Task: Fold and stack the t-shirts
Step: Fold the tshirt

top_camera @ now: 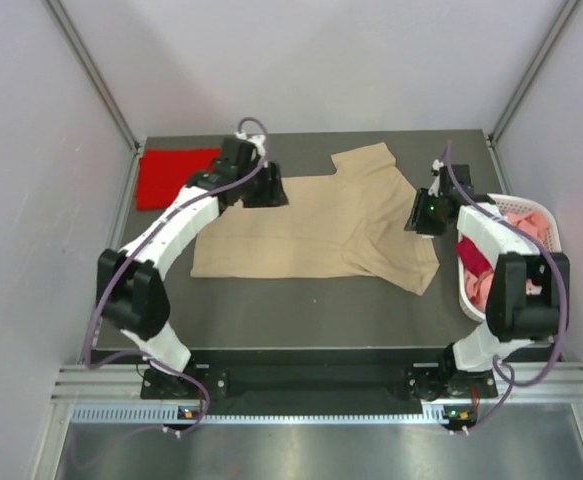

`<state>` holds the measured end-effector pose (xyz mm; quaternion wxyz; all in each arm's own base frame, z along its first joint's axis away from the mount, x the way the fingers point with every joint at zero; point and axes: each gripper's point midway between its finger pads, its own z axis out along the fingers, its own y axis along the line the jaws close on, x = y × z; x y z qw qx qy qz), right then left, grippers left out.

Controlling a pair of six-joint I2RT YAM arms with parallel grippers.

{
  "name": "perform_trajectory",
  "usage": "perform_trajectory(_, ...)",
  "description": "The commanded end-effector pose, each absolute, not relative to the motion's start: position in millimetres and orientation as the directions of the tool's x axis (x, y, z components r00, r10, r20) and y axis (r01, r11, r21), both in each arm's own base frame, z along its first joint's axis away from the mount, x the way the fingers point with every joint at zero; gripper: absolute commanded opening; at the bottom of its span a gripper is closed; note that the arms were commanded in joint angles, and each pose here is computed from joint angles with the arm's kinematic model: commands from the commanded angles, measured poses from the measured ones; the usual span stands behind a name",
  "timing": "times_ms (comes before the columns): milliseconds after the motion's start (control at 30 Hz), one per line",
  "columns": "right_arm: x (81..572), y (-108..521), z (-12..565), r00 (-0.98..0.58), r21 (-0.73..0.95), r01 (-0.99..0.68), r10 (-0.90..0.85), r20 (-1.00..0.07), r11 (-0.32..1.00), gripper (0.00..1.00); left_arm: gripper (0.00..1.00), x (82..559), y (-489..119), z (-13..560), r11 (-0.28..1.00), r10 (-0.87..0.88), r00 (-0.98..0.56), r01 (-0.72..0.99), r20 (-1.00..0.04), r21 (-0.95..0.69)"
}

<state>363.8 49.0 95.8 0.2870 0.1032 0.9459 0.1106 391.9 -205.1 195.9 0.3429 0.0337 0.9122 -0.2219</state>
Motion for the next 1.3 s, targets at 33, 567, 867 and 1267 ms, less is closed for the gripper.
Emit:
perform_trajectory(33,397,68,97,-0.821,0.369,-0.053,0.17,-0.545,0.928,0.39,0.59,411,-283,189,0.789,0.006,-0.754,0.407,-0.657,-0.46)
perform_trajectory(567,430,34,54,-0.842,0.291,-0.043,0.122,-0.526,0.956,0.34,0.59,430,-395,102,0.741,0.152,-0.754,0.515,-0.639,-0.432)
perform_trajectory(867,439,40,49,-0.838,0.322,-0.072,0.118,-0.533,0.944,0.33,0.61,434,-435,80,0.715,0.173,-0.742,0.547,-0.648,-0.435)
perform_trajectory(1267,445,44,45,-0.831,0.343,-0.092,0.118,-0.543,0.935,0.26,0.59,436,-448,59,0.708,0.172,-0.751,0.544,-0.637,-0.451)
